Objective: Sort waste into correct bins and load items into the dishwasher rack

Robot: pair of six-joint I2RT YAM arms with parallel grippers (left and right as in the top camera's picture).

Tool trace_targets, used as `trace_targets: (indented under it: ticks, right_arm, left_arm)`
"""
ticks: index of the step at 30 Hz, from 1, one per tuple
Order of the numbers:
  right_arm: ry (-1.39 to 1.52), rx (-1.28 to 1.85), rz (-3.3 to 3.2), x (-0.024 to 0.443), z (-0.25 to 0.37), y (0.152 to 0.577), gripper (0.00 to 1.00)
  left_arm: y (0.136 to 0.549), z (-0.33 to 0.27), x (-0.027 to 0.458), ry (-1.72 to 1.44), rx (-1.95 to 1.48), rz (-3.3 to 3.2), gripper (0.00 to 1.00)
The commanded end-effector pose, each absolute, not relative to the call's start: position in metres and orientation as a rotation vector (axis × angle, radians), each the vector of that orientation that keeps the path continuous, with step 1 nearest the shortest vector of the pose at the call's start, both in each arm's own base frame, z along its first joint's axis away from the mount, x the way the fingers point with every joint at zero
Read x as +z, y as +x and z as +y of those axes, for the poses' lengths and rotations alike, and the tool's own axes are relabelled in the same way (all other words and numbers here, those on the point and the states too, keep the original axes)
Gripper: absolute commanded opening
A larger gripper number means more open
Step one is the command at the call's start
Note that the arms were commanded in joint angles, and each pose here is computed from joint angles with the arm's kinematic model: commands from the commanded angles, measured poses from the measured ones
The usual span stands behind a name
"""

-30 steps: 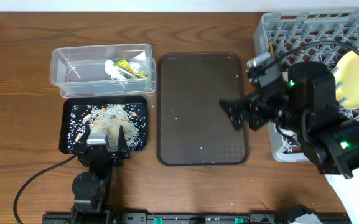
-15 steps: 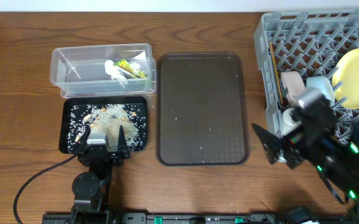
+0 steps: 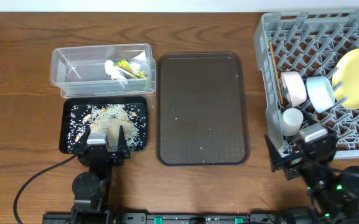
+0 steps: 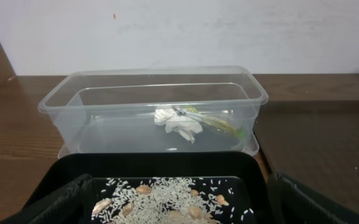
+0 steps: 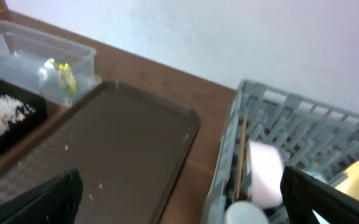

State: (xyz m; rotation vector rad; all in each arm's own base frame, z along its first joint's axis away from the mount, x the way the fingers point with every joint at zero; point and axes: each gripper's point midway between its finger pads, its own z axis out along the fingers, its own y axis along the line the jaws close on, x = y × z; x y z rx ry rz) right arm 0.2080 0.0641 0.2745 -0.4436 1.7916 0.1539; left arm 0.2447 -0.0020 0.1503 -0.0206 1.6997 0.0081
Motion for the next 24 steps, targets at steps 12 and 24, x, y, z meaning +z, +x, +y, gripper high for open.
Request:
trace_targets:
  ticks: [12, 24]
  right_arm:
    - [-0.471, 0.161, 1.633, 0.182, 0.072, 0.219, 0.99]
    - [-0.523, 0.211, 1.526, 0.165, 0.087, 0.228, 0.99]
  left_arm:
    - [0.244, 0.000, 0.131, -0.031, 0.017, 1.752, 0.90]
    - [0.244, 0.000, 0.131, -0.031, 0.017, 1.752, 0.90]
